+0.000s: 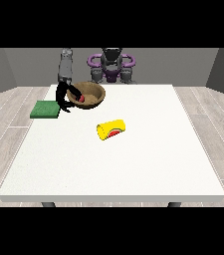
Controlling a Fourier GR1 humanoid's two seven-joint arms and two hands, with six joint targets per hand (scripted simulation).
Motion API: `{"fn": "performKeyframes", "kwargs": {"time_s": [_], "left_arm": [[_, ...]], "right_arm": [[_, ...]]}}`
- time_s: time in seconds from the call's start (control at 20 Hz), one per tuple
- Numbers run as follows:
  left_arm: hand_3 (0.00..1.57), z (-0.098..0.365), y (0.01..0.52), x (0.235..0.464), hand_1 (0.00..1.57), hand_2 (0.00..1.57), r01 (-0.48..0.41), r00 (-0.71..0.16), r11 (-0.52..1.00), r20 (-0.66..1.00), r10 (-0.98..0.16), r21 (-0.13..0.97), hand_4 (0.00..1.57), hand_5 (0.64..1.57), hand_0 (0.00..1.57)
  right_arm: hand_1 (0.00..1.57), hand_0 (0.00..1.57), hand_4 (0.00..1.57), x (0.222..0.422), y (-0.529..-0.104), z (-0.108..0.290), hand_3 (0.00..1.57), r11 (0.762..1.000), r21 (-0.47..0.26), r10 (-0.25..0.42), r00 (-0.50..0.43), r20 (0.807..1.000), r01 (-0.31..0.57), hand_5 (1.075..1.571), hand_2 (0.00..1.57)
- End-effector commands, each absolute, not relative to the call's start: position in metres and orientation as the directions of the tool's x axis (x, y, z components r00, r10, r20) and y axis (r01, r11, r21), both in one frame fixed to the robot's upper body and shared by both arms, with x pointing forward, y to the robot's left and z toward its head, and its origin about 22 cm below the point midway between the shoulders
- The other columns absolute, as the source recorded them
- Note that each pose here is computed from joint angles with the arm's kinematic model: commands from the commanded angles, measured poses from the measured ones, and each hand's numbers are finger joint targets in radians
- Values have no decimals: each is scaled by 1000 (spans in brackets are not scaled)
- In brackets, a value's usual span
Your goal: Pick the cup and pour the ball into the bowl, then pick the bowl and place it on the pad
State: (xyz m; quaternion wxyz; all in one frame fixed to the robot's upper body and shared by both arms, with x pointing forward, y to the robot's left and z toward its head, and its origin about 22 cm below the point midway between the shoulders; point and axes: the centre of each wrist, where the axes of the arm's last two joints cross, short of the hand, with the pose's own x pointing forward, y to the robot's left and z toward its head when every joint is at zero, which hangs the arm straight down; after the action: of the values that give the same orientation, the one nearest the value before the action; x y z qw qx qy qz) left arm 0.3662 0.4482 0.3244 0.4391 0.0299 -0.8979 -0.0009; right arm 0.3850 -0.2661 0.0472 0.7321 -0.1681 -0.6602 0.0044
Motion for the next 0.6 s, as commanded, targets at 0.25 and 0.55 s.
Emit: {"fn": "performKeyframes", "kwargs": {"time_s": [0.25, 0.55], "left_arm": [[0, 300, 497, 343, 0, 0, -164, -588, 986, 801, -111, 17, 0, 1542, 0], [0, 323, 493, 341, 0, 0, -198, -621, 980, 769, -152, 34, 0, 1538, 0]], "right_arm": [[1571, 1571, 1300, 390, -292, 81, 1571, 947, -294, 266, 198, 943, 128, 1492, 1571], [1571, 1571, 1299, 404, -279, 98, 1571, 929, -342, 320, 157, 934, 143, 1520, 1571]]}}
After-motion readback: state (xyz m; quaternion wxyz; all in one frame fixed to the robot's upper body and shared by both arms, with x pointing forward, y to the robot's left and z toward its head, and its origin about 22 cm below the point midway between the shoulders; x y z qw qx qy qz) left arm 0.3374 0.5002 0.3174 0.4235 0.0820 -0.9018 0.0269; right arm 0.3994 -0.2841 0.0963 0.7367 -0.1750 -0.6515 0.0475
